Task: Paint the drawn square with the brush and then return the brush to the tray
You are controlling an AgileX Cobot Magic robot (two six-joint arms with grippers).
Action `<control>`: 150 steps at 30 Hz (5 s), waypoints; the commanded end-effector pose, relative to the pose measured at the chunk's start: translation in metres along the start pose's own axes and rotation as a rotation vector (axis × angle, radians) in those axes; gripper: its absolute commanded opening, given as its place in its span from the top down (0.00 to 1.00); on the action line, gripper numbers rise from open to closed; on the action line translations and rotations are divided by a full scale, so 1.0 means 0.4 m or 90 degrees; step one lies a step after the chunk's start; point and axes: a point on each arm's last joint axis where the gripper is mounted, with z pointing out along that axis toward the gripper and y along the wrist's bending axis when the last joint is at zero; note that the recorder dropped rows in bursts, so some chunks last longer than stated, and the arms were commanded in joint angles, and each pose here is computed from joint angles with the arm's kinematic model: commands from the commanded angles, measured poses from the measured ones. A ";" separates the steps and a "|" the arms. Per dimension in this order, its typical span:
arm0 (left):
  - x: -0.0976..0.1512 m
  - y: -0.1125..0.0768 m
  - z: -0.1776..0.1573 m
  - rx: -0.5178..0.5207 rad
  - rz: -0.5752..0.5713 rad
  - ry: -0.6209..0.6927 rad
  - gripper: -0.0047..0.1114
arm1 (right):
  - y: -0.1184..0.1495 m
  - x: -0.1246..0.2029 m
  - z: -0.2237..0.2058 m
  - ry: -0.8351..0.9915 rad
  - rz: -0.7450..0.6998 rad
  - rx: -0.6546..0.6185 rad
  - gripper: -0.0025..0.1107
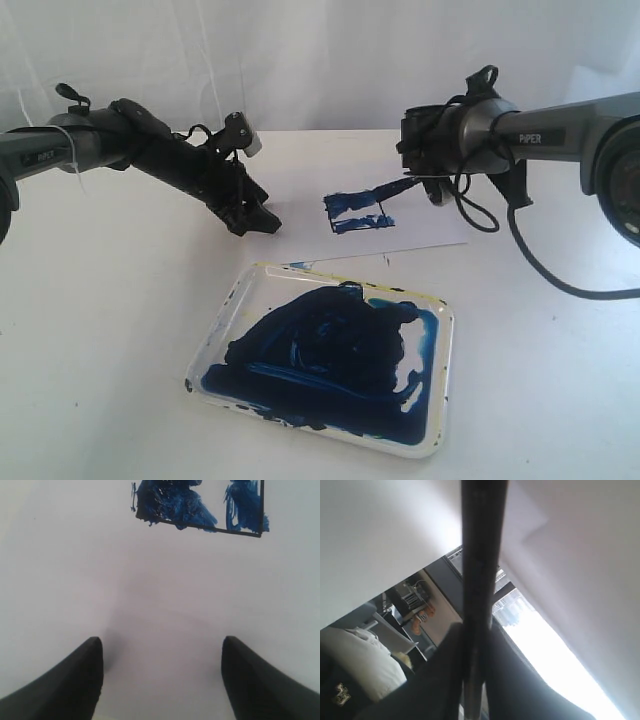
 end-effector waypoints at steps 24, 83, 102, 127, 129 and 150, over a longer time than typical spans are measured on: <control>0.007 -0.010 0.006 0.021 0.013 0.015 0.36 | -0.002 -0.028 0.004 0.010 -0.072 0.049 0.98; 0.008 -0.011 0.006 0.023 0.013 0.015 0.36 | 0.014 -0.023 0.006 0.024 0.031 0.010 0.98; 0.008 -0.011 0.006 0.023 0.013 0.015 0.36 | 0.028 -0.041 0.013 0.009 0.029 -0.003 0.98; 0.007 -0.010 0.006 0.020 0.013 0.015 0.36 | 0.028 -0.036 0.010 0.009 0.028 -0.015 0.98; 0.008 -0.011 0.006 0.022 0.013 0.015 0.36 | 0.040 -0.041 0.013 0.009 -0.017 -0.036 0.98; 0.008 -0.011 0.006 0.023 0.012 0.015 0.36 | 0.030 -0.046 0.003 -0.050 -0.056 -0.040 0.98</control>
